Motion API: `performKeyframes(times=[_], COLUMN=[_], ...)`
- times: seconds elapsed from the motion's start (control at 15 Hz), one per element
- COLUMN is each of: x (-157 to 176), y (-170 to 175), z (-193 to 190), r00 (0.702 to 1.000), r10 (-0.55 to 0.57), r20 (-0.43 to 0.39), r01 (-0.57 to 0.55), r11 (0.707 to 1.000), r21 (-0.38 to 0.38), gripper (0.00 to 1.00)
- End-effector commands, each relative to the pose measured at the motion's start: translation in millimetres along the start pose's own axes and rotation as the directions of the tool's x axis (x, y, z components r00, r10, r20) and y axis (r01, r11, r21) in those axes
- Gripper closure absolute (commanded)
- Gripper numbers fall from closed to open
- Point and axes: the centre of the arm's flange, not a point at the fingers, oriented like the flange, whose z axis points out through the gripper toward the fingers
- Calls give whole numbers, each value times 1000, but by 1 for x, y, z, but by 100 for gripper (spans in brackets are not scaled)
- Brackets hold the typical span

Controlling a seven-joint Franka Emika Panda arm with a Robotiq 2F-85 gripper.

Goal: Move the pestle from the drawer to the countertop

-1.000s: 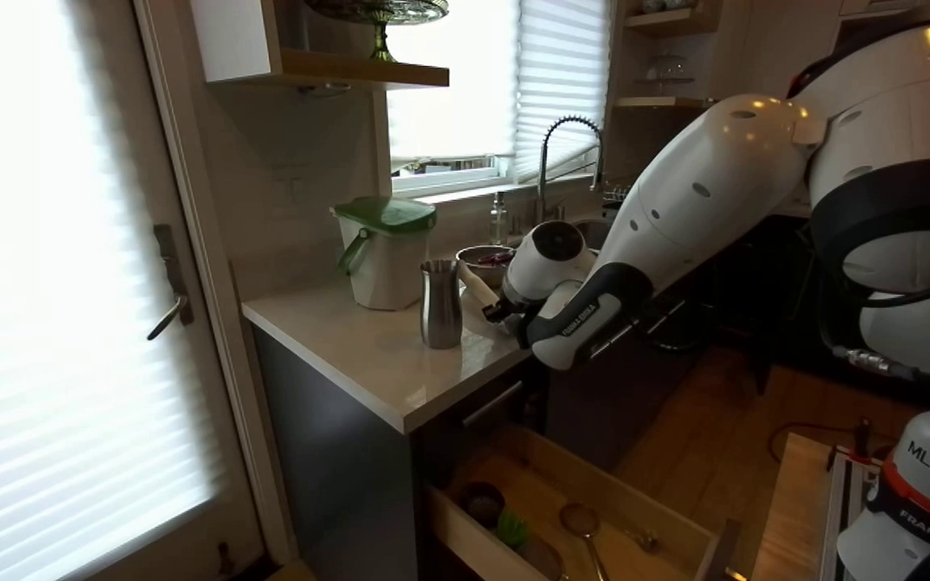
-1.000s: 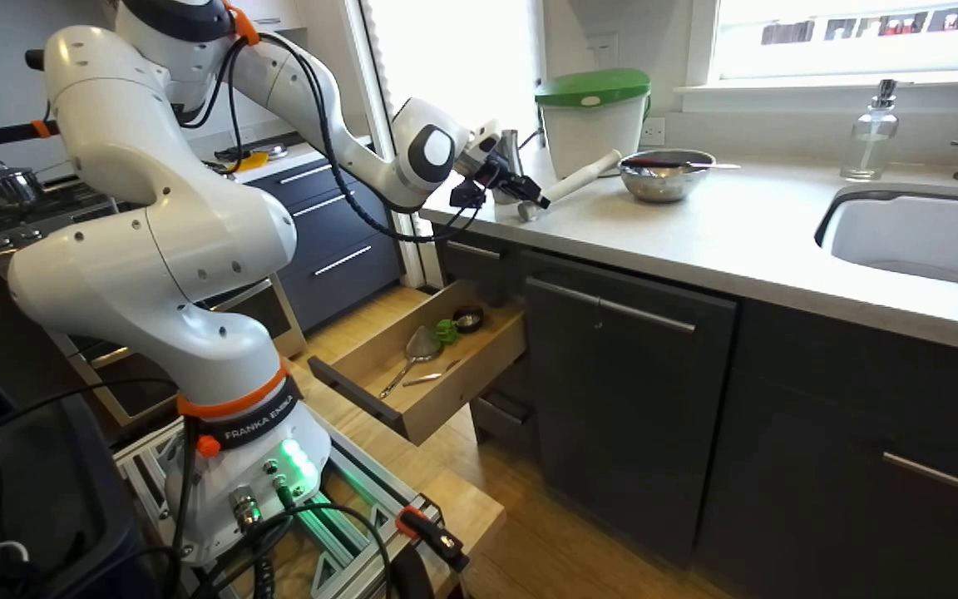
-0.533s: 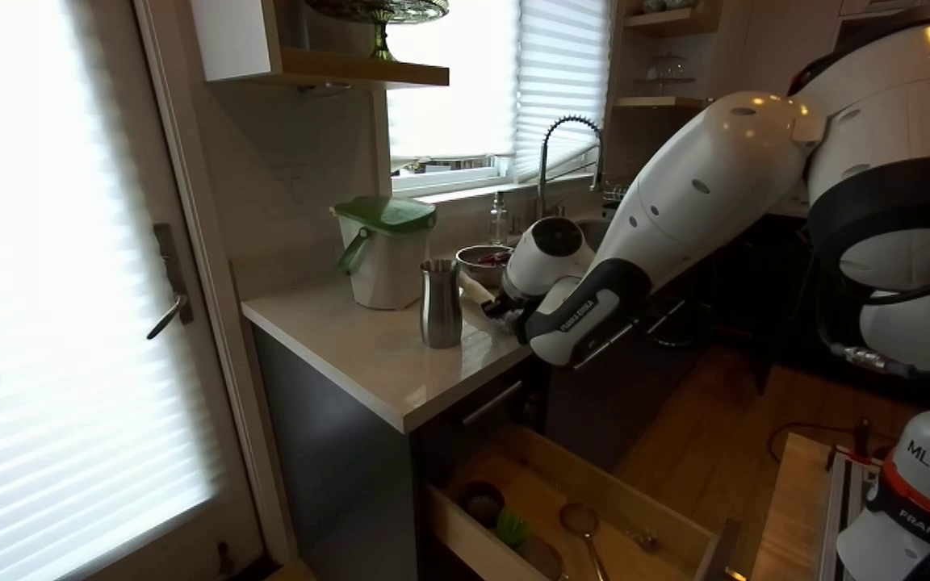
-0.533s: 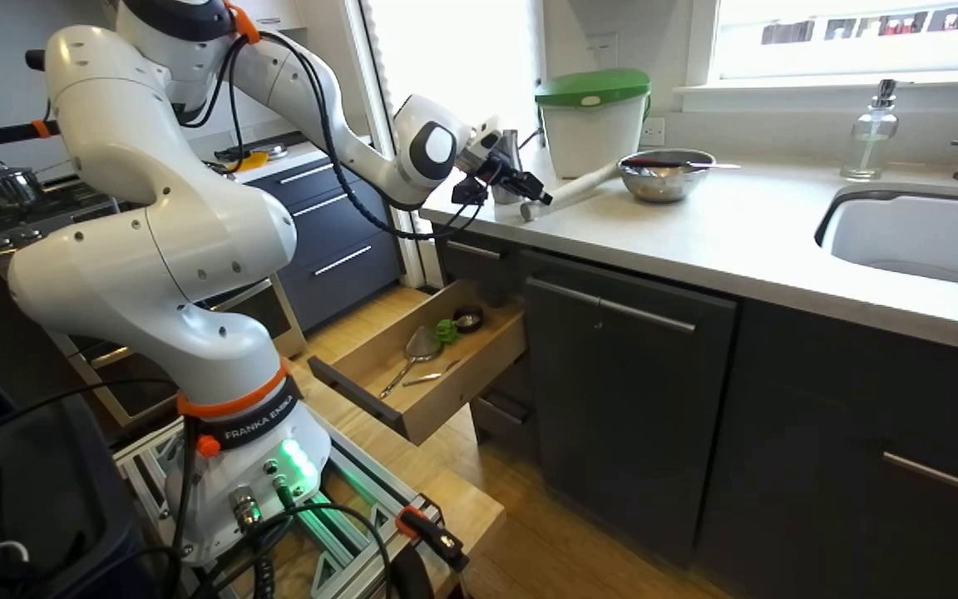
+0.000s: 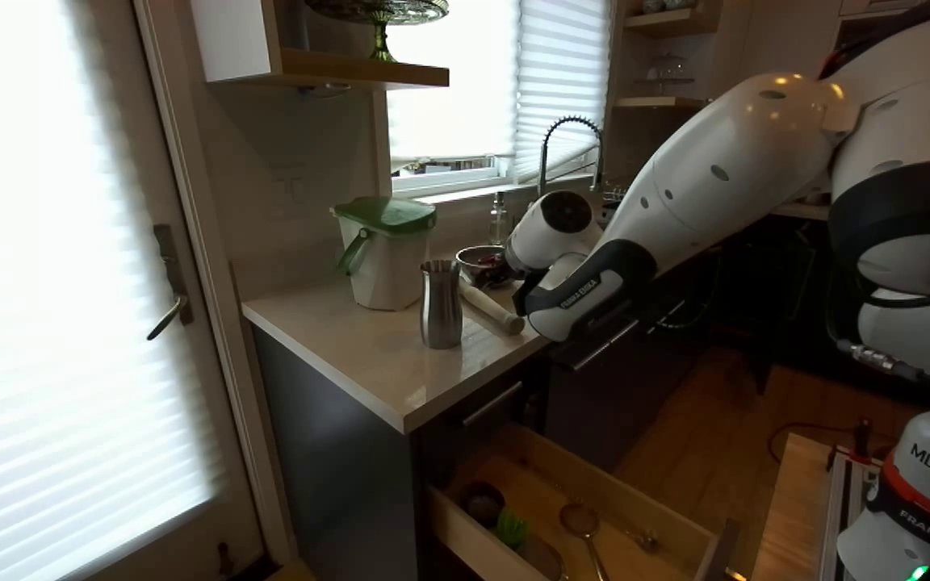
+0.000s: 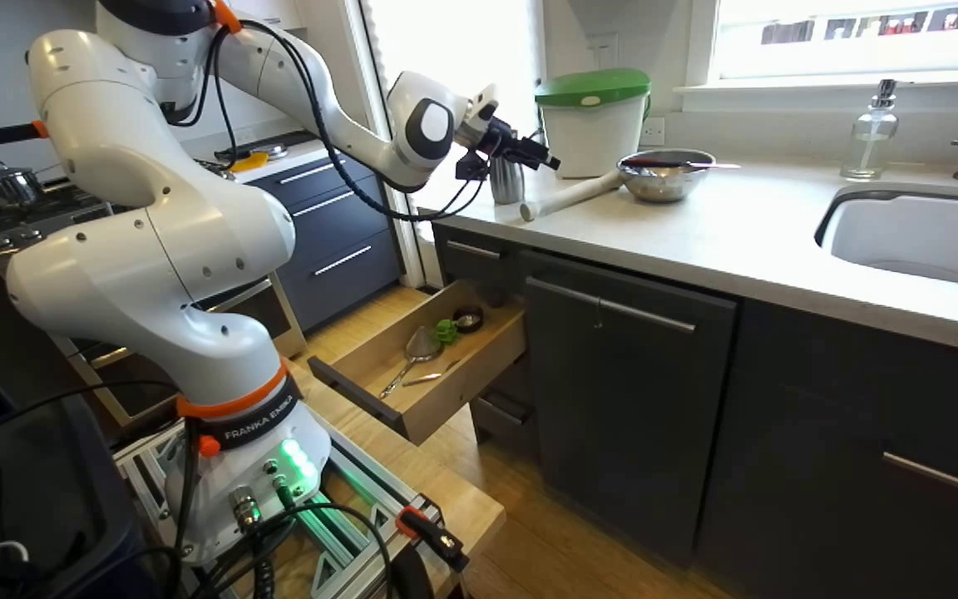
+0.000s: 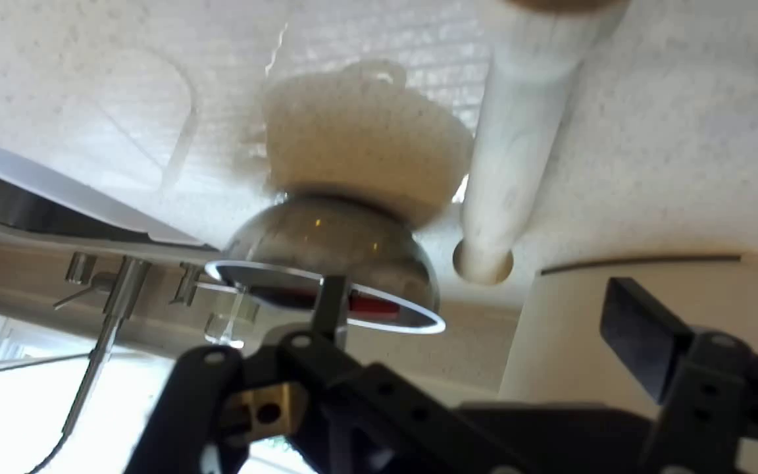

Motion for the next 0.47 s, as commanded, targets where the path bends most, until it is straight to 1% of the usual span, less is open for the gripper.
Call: performKeyframes(times=[0.0,0.13,0.2,0.33,0.4], x=[19,29,36,39,58], y=[22,45,58,69,60], z=[-69,-106,-128,-164,-126], r00=[990,976,961,920,952], r10=[46,85,119,203,162], r20=[-130,-200,-250,-335,-261], r01=[-50,-98,-139,-219,-167], r11=[998,994,988,976,986], r21=[-26,-57,-64,-10,4], gripper=[0,0,0,0,0])
